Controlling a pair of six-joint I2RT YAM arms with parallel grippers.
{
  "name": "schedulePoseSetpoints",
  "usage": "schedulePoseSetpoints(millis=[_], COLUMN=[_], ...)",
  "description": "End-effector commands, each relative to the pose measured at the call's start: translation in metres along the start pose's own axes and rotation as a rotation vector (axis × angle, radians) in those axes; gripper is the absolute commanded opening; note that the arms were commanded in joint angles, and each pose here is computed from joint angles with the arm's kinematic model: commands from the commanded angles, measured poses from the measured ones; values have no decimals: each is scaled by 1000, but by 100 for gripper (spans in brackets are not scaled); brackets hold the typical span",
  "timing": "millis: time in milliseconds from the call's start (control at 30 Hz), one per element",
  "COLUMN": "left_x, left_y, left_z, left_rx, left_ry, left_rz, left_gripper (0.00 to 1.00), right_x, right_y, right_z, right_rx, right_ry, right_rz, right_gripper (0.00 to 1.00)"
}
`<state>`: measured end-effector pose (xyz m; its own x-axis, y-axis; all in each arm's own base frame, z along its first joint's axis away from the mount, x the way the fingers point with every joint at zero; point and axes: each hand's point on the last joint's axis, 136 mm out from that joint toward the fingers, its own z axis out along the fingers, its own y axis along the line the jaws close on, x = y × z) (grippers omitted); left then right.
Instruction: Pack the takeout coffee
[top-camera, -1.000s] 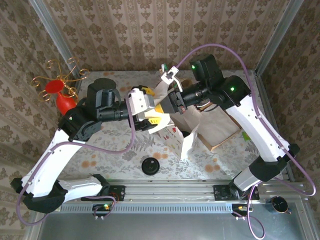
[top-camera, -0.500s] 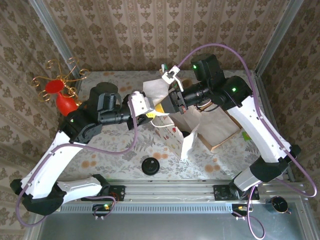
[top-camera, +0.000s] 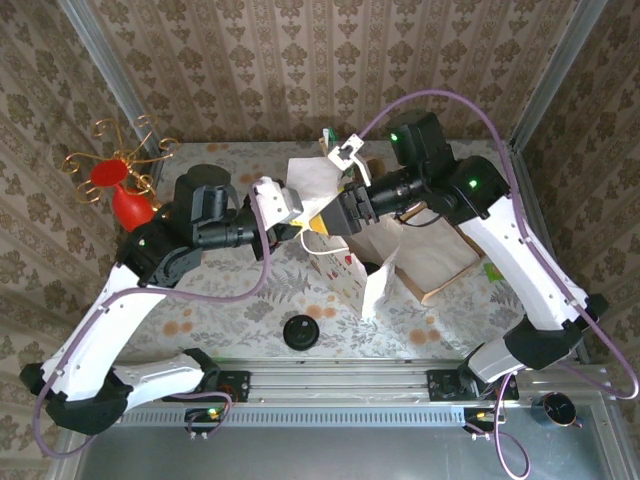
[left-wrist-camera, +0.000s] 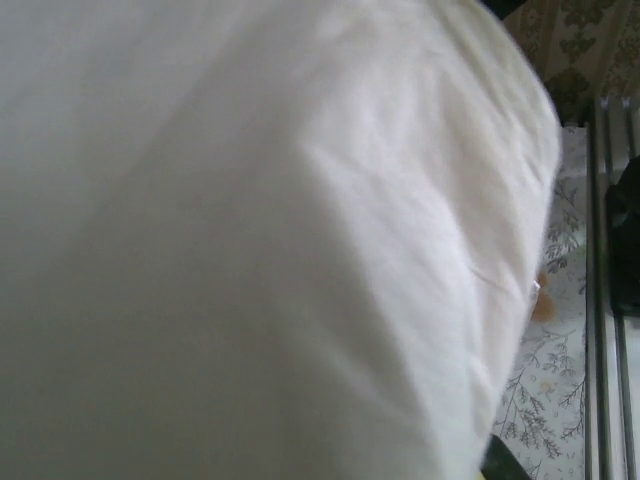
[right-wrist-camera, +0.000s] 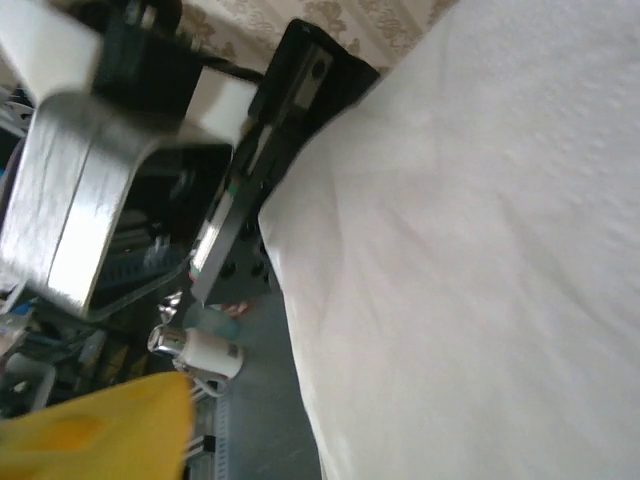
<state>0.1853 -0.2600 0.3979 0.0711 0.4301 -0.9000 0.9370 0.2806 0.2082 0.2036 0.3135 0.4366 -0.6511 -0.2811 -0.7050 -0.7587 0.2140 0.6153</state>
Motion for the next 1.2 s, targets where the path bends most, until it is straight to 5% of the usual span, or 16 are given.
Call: schedulePoseSetpoints(millis=[0,167,333,433,800,1167], left_x=[-8,-3,2,1,-6,-16], left_y=[0,-2,-13,-20,-38,-22], left_z=[-8,-12,-9,-9,-13,-15], left_rx=[52,122,207,260,339,284], left_ry=[-61,-54,-8,14,12,-67], left_rz=[-105,-192,-219,-236,-204,-215], left_gripper=[0,0,0,0,0,0], right_x=[7,3,-10,-16,-53,-16], right_y=[-13,-17,22,40,27,12], right_z=[-33,-78,-84,-73,-34,-4], right_rx=[197,421,317,198,50,-71], right_ry=[-55,-215,-393,-363,-292,-136], right_rz=[-74,-300,-667,-771,-765,-604], right_gripper=[100,100,100,100,100,99])
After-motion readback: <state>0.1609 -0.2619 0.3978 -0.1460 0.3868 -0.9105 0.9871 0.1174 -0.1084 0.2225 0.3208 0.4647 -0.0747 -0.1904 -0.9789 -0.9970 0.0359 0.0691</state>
